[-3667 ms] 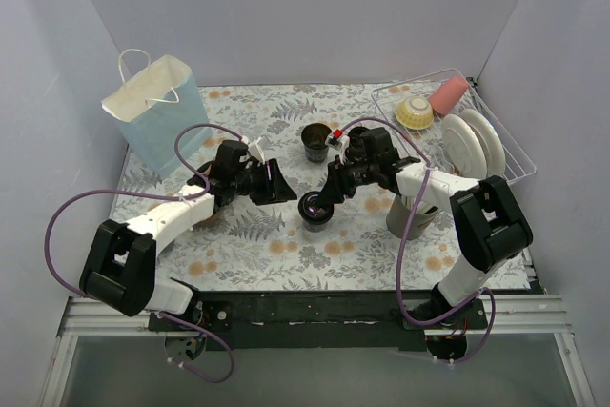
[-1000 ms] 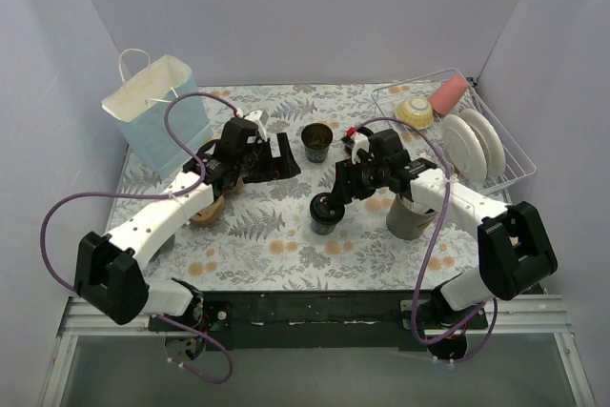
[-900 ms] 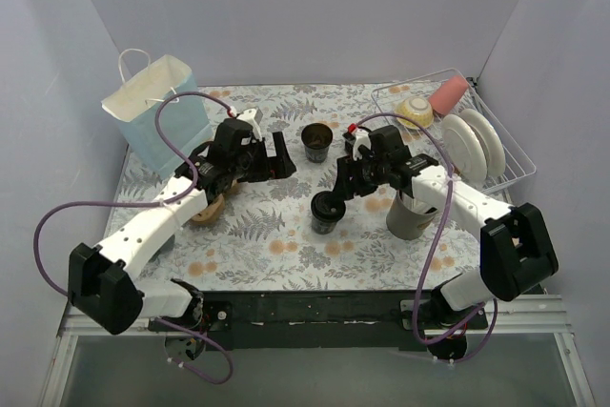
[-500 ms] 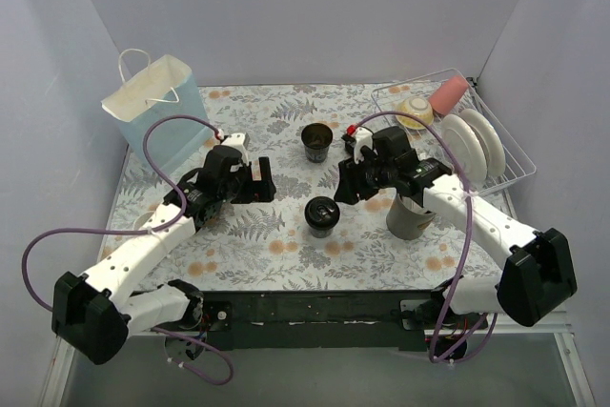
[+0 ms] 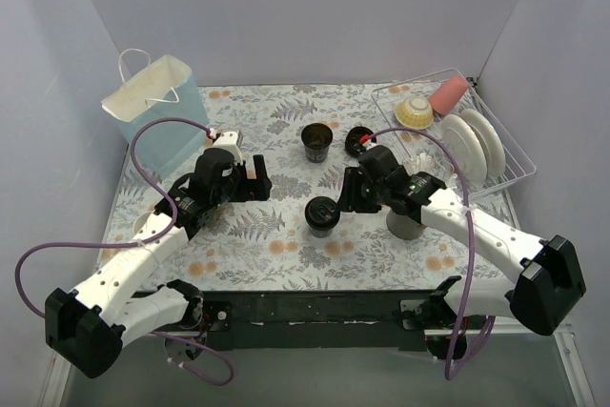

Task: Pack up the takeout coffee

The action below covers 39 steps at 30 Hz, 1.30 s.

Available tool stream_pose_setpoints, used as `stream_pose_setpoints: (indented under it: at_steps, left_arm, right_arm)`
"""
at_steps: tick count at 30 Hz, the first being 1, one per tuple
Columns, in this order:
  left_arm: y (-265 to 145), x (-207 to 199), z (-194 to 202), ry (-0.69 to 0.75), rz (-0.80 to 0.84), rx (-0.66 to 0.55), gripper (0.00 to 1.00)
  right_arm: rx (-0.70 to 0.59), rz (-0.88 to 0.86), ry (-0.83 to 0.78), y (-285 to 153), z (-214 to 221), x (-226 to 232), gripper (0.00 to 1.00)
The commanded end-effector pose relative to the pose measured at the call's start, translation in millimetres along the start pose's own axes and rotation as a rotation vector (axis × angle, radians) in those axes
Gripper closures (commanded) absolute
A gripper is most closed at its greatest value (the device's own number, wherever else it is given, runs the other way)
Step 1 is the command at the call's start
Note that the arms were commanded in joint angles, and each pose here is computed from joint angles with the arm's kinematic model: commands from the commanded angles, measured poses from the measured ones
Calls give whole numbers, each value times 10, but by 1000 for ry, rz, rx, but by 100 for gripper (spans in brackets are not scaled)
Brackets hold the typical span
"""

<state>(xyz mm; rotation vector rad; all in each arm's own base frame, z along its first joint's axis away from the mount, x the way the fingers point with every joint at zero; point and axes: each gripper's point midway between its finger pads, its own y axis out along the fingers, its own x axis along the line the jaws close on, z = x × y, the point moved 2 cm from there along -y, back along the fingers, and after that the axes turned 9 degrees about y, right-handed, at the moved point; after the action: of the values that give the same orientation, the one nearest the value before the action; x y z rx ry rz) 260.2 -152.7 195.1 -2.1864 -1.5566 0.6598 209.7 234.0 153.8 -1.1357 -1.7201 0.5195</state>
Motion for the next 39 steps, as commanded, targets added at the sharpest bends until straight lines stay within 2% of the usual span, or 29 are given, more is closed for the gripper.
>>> stream_pose_setpoints:
  at_steps: [1,12,25,33,39]
  left_arm:
    - [-24,66,-32,7,-29,-25,2]
    - [-68,70,-61,2,-29,-44,2]
    - [-96,78,-85,1,-31,-59,2]
    - [-106,84,-85,1,-34,-62,2]
    - [-115,84,-97,0,-34,-67,2]
  right_arm:
    - [-110,9,217,-104,-45,101,52]
    - [-91,67,363,56,131,108,52]
    - [-81,91,348,208,176,195,54]
    - [-72,116,317,263,181,173,76]
    - [-87,111,288,267,126,201,85]
